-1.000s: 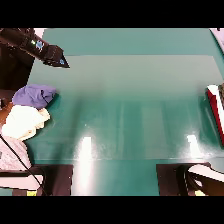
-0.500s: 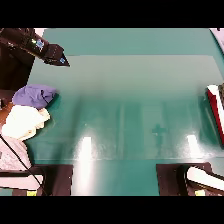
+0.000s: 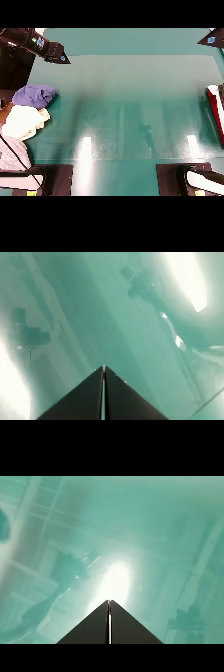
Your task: Fold the shirts.
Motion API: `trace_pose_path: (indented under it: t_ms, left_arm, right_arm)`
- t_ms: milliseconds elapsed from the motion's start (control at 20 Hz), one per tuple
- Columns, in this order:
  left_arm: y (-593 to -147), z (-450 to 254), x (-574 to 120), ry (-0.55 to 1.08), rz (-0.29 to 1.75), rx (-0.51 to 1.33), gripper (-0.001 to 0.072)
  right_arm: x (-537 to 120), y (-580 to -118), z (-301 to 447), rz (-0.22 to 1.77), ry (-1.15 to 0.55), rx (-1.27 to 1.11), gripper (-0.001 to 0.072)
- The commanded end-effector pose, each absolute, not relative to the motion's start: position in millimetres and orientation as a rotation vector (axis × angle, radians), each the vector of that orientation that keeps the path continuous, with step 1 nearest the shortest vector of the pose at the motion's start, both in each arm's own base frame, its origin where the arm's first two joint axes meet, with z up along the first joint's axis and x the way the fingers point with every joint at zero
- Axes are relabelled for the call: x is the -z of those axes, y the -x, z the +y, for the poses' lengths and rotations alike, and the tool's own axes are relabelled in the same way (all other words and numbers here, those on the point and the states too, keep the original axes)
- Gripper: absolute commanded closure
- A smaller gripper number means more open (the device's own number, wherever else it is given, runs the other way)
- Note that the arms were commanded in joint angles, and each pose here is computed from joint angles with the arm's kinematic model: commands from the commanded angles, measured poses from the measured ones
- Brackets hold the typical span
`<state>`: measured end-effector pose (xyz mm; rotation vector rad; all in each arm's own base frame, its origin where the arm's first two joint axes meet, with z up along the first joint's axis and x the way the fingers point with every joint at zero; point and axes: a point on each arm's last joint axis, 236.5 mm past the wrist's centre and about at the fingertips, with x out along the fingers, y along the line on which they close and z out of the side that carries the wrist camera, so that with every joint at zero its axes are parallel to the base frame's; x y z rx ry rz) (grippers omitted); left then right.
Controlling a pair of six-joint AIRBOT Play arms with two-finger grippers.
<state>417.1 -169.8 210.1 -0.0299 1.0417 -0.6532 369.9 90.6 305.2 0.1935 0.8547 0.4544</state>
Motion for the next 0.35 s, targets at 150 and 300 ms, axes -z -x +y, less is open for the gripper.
trace_pose_path:
  t_ms: [150,300]
  left_arm:
    - [-437.1,-172.3,-221.6,0.052,0.948,0.631,0.0685]
    - [-444.6,-173.0,-226.6,0.061,0.911,0.622,0.0685]
  right_arm:
    - [-305.7,-366.4,106.0,0.858,-0.177,-0.493,0.0689]
    - [-303.5,-363.7,106.1,0.872,-0.174,-0.496,0.0689]
